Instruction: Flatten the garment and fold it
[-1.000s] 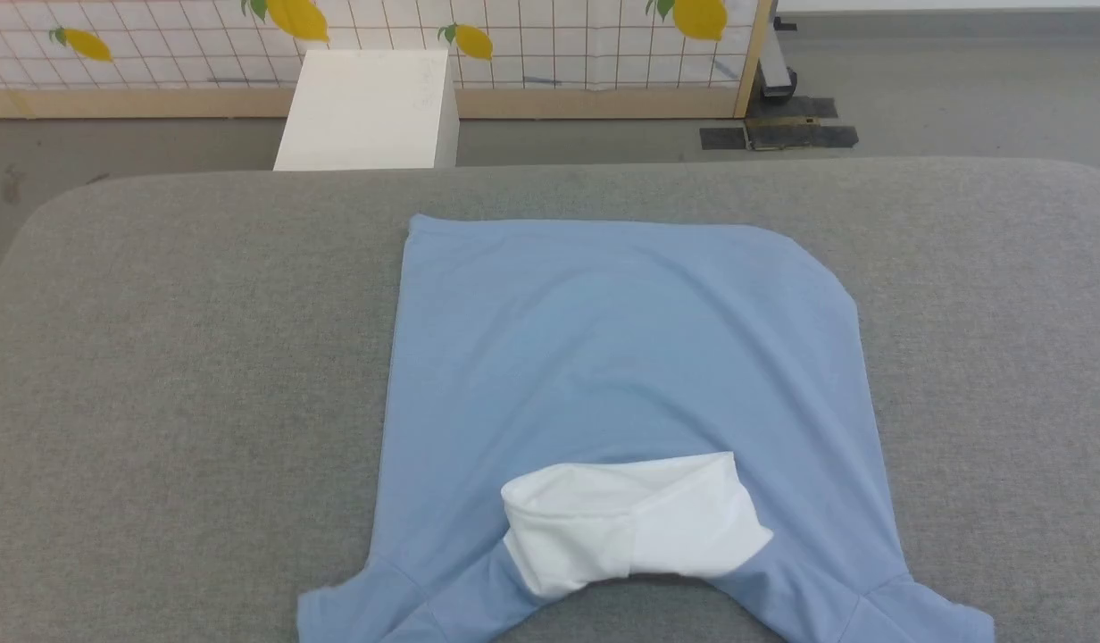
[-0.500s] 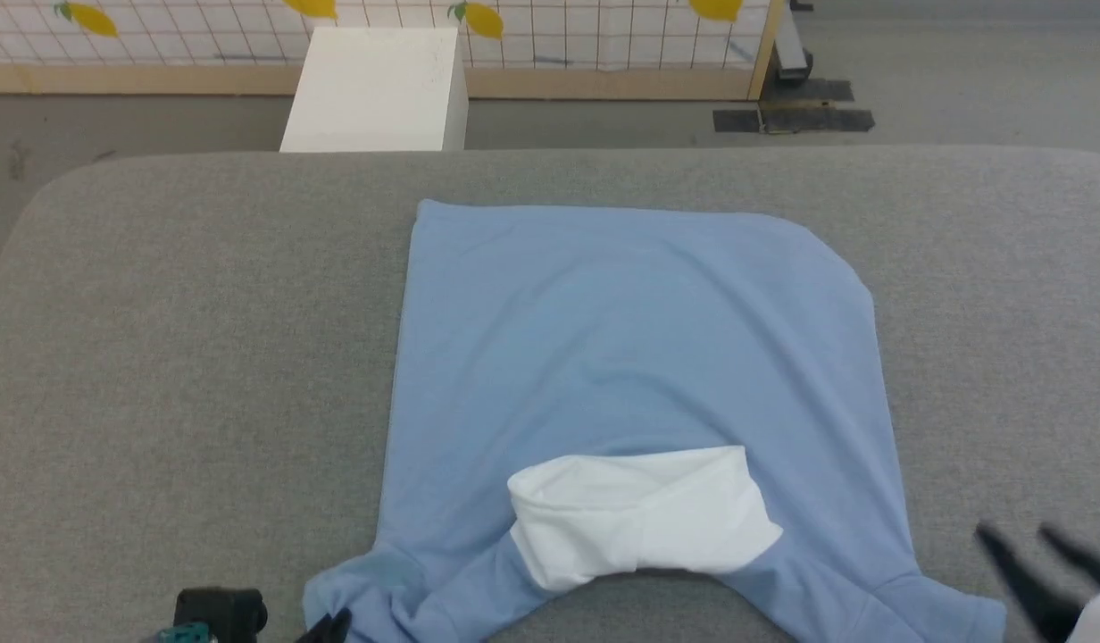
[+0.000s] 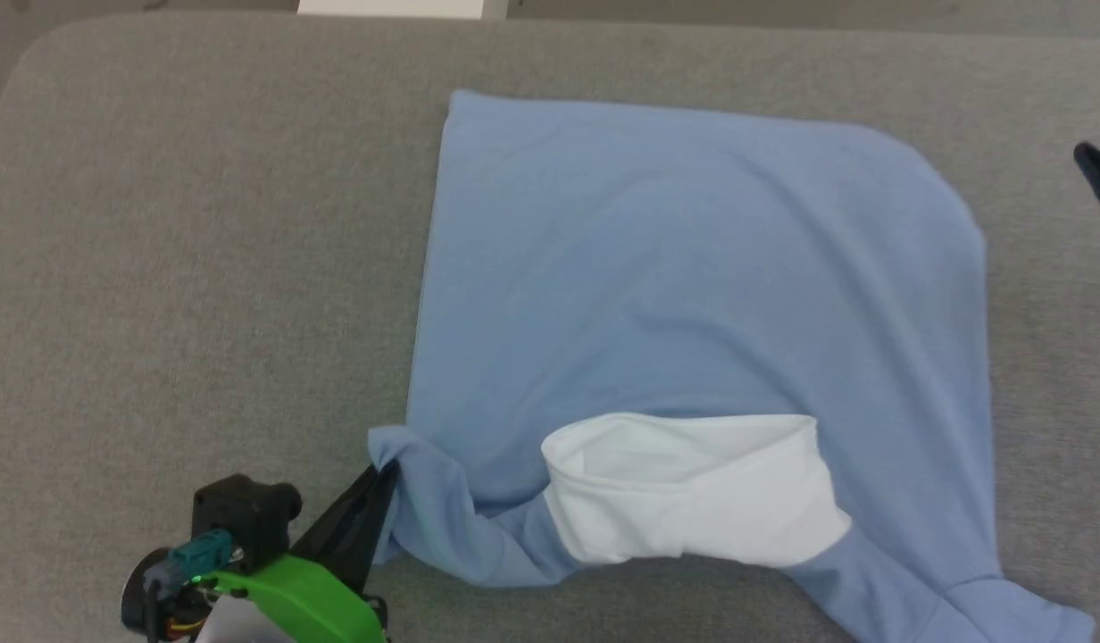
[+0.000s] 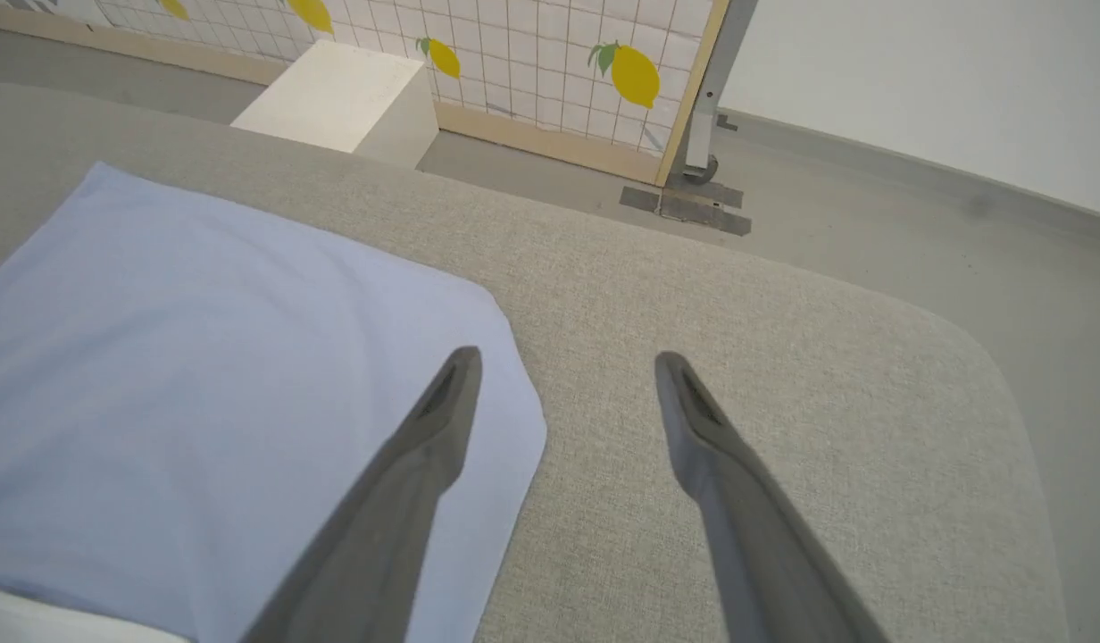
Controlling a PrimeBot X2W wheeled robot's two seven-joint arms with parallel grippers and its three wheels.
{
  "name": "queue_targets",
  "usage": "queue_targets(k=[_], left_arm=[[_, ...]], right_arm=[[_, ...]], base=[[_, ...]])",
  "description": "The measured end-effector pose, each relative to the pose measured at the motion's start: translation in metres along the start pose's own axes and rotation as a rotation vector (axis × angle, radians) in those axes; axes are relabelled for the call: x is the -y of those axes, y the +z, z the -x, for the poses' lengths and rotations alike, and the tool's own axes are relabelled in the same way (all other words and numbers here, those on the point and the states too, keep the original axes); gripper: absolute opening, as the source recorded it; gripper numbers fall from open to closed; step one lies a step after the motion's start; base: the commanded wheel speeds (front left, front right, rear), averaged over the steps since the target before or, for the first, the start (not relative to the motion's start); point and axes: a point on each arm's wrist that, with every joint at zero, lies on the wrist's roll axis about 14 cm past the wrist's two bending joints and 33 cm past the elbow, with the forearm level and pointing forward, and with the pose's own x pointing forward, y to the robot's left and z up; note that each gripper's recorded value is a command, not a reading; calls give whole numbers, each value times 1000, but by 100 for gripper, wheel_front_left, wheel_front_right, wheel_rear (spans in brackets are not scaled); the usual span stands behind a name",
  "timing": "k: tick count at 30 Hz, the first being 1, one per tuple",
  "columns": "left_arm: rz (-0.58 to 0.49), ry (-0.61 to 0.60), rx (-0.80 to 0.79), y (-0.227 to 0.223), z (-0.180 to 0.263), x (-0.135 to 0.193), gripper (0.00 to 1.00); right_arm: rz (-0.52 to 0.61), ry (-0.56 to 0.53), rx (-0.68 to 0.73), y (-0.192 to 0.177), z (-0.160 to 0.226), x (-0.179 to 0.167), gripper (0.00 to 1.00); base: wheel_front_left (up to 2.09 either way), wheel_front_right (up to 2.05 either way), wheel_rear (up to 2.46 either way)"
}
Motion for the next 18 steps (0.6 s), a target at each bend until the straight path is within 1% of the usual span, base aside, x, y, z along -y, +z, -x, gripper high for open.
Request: queue_targets(k=[5,10,15,16,17,18], left_arm=[[5,15,-13,-3,-14,-4,0],[15,49,-32,-9,-18,-13,0],[31,93,-60,-18,-18,-24,0],[32,102,-66,-20,-17,-27,0],[33,111,-72,-22,-17,-29,0],[34,121,-77,-23,-16,-32,0]], right_arm=[[22,7,-121,-18,-55,-4,100],[25,39,-254,-57,-97,-21,100],[21,66,-380,-100,-124,-37,100],[26,72,-408,-109,-128,-41,57],[26,74,-416,-112,-131,-42,21],[21,73,-422,-115,-135,-42,0]], base=[[0,0,0],[0,0,0],[0,0,0],[0,0,0],[0,0,0],[0,0,0]])
